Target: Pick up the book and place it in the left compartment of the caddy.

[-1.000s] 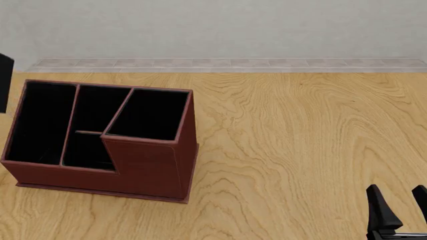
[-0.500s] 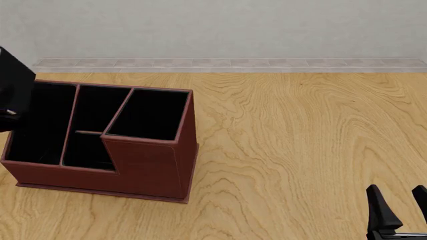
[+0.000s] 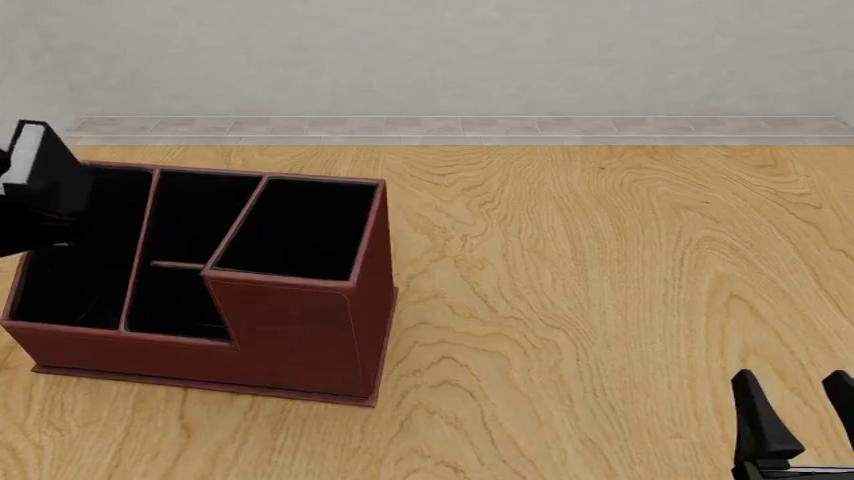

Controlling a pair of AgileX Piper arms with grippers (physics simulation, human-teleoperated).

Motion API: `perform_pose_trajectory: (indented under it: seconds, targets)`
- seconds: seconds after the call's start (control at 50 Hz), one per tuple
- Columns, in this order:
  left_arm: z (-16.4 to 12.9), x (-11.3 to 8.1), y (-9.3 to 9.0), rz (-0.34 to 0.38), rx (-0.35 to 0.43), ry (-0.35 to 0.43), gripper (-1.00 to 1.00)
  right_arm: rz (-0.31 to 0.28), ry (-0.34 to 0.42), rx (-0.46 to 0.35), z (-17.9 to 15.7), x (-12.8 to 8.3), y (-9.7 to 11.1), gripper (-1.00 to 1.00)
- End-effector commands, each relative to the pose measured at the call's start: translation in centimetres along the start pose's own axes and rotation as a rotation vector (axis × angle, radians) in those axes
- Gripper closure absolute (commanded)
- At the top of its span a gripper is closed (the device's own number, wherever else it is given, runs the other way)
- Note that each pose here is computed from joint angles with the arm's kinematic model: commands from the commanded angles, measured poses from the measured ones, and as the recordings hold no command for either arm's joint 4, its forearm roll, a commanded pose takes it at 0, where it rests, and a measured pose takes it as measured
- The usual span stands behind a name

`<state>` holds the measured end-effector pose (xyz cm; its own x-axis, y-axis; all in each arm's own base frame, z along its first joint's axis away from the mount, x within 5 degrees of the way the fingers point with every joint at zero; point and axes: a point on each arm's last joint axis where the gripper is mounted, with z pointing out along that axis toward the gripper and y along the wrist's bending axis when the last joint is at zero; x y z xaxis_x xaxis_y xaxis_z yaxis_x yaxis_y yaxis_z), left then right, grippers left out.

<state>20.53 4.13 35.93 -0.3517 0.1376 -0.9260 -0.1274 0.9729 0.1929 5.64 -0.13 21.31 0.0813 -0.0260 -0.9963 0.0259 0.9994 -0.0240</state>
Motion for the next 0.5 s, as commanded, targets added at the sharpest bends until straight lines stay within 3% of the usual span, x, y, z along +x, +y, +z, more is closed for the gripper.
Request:
perform_pose_trajectory:
  seconds: [0.02, 0.5]
  targets:
    - [1.8, -0.2, 0.8, -0.037, -0.019, 0.063, 1.00, -0.001, 0.001, -0.001, 0.0, 0.0, 0.0, -1.00]
    - [4.1, 0.8, 0.1, -0.075, 0.017, 0.167, 1.00, -0.003, 0.001, 0.000, 0.0, 0.0, 0.0, -1.00]
